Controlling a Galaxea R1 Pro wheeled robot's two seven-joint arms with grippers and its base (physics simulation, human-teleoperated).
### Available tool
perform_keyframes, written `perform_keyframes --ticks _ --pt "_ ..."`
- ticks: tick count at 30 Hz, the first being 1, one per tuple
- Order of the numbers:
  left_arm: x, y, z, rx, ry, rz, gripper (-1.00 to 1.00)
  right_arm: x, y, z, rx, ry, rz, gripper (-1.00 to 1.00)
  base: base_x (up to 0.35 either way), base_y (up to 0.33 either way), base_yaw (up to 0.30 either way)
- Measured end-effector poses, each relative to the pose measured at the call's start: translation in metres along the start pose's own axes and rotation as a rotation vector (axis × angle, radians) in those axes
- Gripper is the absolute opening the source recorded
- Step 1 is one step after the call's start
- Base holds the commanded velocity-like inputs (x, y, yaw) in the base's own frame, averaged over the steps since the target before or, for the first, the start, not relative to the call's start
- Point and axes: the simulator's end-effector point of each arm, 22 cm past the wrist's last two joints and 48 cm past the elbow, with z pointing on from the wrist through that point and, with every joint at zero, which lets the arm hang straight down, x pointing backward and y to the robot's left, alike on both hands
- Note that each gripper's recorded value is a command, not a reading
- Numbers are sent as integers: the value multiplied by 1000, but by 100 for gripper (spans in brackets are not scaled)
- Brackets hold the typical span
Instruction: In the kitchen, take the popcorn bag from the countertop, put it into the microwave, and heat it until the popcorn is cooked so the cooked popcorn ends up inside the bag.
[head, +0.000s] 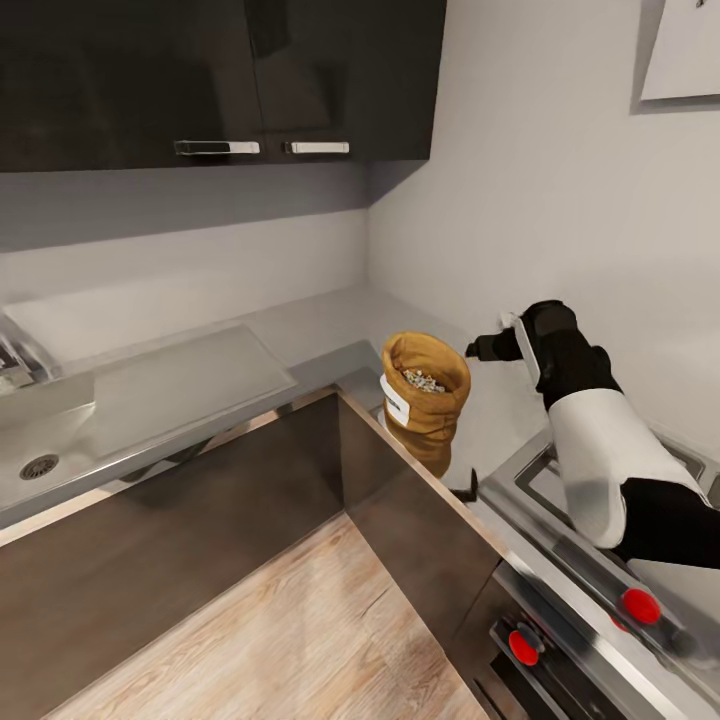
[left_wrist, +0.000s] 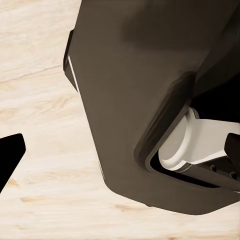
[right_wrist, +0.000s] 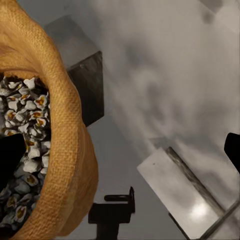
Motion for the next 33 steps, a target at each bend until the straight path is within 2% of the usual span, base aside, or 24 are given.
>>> perform_keyframes --ticks 4,7,9,15,20,28,33 --pt "0 0 0 0 0 -1 100 -4 10 -2 -27 -10 -39 100 0 0 0" --pt "0 0 0 0 0 0 100 -5 28 -3 -52 -10 -85 100 0 0 0" --pt "0 0 0 0 0 0 100 -5 35 -3 -75 -10 -92 100 0 0 0" --pt "0 0 0 0 0 0 100 -3 43 -3 -109 -6 -92 100 0 0 0" --pt "0 0 0 -1 0 0 100 2 56 -3 -173 5 -95 100 2 0 0" --pt "0 0 0 0 0 1 100 3 54 -2 -167 8 -96 100 222 0 0" --pt "0 0 0 0 0 1 100 7 50 1 -162 17 -94 100 42 0 0"
